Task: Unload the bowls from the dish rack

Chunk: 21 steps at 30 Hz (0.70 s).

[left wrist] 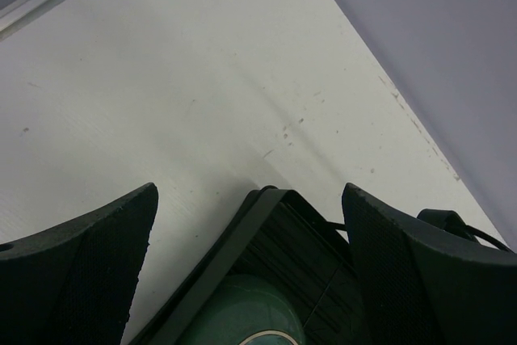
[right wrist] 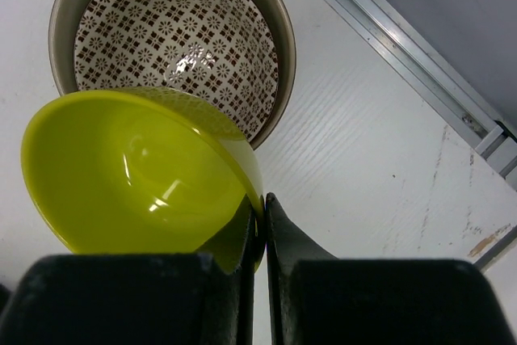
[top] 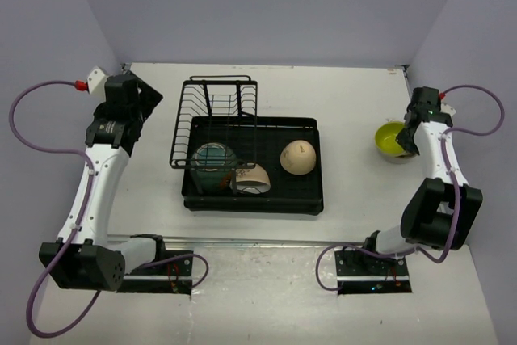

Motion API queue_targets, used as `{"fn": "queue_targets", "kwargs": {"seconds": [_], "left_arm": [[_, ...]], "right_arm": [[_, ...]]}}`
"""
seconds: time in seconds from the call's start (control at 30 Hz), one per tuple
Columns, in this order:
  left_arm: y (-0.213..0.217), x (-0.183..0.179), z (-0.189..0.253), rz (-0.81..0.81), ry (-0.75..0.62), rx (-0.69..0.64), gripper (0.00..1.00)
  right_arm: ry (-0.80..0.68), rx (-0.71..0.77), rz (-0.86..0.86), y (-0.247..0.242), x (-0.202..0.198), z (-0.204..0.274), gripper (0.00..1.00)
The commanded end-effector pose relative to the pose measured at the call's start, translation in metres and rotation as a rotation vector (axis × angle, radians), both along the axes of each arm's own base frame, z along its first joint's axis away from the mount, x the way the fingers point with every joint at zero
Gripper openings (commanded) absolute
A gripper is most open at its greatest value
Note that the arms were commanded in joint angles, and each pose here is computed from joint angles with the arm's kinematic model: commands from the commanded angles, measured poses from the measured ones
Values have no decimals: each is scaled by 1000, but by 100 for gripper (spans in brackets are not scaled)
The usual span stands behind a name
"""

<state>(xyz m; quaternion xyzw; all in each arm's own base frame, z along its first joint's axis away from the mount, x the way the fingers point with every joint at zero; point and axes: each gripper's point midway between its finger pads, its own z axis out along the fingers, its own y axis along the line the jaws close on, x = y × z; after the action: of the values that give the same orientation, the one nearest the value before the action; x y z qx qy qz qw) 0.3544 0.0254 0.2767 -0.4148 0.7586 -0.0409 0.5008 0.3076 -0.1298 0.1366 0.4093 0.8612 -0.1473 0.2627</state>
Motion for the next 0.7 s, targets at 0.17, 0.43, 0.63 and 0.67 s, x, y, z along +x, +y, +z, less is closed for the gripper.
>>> {"fn": "queue_targets", "kwargs": {"seconds": [0.17,0.43,0.63,0.67], "left_arm": [[3,12,20,-20,-41,30,95],[-3,17,6,-20,-37,-38,94],[-2,18,6,-15,-38,-35,94],[-1,19,7,-14,-39,-33,94]], "right_arm": [[-123,-3,-68,-23,12,15,0],[-99,10,-95,-37,21,4,0],[-69,35,-91,-37,29,-11,0],[-64,43,-90,-37,32,-14,0]]}}
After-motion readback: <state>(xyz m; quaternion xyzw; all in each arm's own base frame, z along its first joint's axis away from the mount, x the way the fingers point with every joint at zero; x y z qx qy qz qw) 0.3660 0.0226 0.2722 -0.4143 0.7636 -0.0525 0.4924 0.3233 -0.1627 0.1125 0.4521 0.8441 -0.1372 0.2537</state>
